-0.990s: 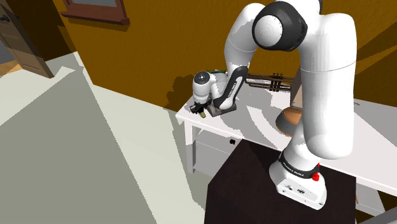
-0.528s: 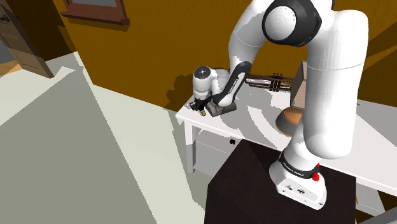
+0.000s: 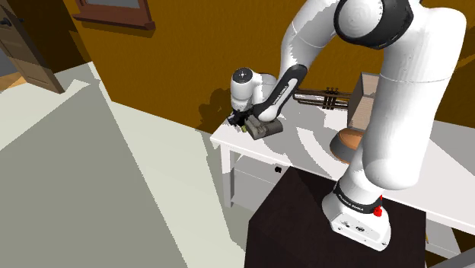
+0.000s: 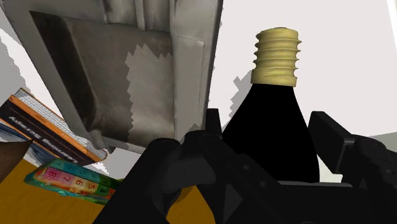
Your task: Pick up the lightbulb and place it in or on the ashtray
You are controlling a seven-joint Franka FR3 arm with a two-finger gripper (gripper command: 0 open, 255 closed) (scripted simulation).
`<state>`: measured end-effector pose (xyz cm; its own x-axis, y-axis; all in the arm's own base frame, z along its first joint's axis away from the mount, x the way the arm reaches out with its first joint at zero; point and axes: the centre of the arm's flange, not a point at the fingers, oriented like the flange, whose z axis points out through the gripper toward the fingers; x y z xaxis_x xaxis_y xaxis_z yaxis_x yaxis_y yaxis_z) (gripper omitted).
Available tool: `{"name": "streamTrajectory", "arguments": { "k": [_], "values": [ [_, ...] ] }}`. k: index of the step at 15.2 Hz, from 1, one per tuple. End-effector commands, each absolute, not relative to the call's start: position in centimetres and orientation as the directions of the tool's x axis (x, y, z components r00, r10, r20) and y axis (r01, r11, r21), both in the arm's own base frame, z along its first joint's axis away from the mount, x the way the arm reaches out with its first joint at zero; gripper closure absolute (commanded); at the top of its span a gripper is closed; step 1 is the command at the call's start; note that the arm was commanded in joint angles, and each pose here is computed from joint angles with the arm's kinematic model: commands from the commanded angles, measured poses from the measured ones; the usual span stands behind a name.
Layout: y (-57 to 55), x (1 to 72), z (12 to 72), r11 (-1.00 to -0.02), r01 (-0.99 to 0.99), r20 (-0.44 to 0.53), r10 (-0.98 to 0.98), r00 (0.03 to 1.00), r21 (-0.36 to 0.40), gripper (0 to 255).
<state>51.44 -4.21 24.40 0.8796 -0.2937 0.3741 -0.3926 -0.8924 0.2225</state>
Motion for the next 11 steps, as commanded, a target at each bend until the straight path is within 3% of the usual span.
{"name": "streamTrajectory", "arguments": {
  "k": [1, 11],
  "values": [
    [-4.2, 51.5, 25.5, -0.892, -0.392, 0.374, -0.294, 0.88, 0.223, 255],
    [-6.8, 51.3, 29.4, -0.892, -0.392, 0.374, -0.294, 0.88, 0.223, 255]
  ]
}}
